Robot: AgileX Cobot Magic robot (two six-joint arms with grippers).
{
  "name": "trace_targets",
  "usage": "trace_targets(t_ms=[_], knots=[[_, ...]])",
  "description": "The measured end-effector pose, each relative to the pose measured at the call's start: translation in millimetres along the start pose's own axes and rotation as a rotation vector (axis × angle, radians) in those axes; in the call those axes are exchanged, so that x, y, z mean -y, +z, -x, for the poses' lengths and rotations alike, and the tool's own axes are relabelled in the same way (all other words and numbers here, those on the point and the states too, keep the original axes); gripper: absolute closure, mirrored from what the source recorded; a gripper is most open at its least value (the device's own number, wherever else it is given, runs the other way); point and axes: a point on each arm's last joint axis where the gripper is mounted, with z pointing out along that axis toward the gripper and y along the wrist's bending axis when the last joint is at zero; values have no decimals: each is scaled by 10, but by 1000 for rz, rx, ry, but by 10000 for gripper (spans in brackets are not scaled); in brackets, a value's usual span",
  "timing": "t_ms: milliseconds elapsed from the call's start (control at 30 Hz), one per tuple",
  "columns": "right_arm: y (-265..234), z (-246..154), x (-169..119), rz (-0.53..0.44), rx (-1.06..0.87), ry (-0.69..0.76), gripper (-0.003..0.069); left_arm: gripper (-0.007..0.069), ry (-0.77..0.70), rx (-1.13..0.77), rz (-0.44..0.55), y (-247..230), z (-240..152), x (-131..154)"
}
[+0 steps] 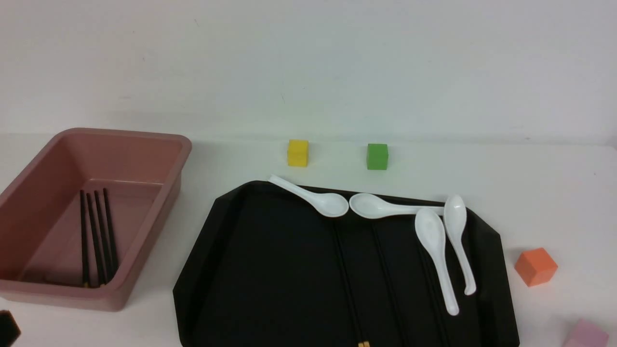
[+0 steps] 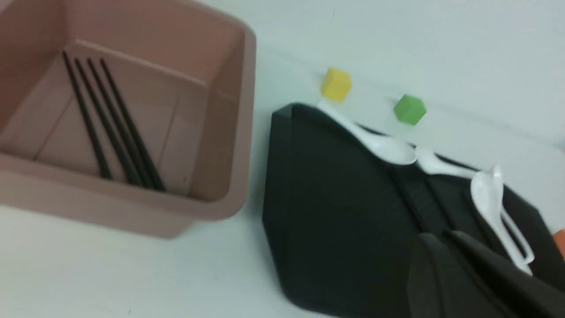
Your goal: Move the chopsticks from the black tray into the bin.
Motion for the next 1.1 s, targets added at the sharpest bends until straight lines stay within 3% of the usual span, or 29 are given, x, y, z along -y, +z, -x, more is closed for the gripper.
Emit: trace_targets(t_ms=[367, 567, 800, 1100], knots=[[0, 0, 0, 0, 0, 0, 419, 638, 59, 34, 25, 27, -7, -42], [0, 0, 0, 0, 0, 0, 419, 638, 86, 90, 23, 54, -252, -182], [0, 0, 0, 0, 0, 0, 419, 638, 63, 104, 131, 238, -724, -488], [0, 0, 0, 0, 0, 0, 419, 637, 90, 69, 188, 264, -809, -561]])
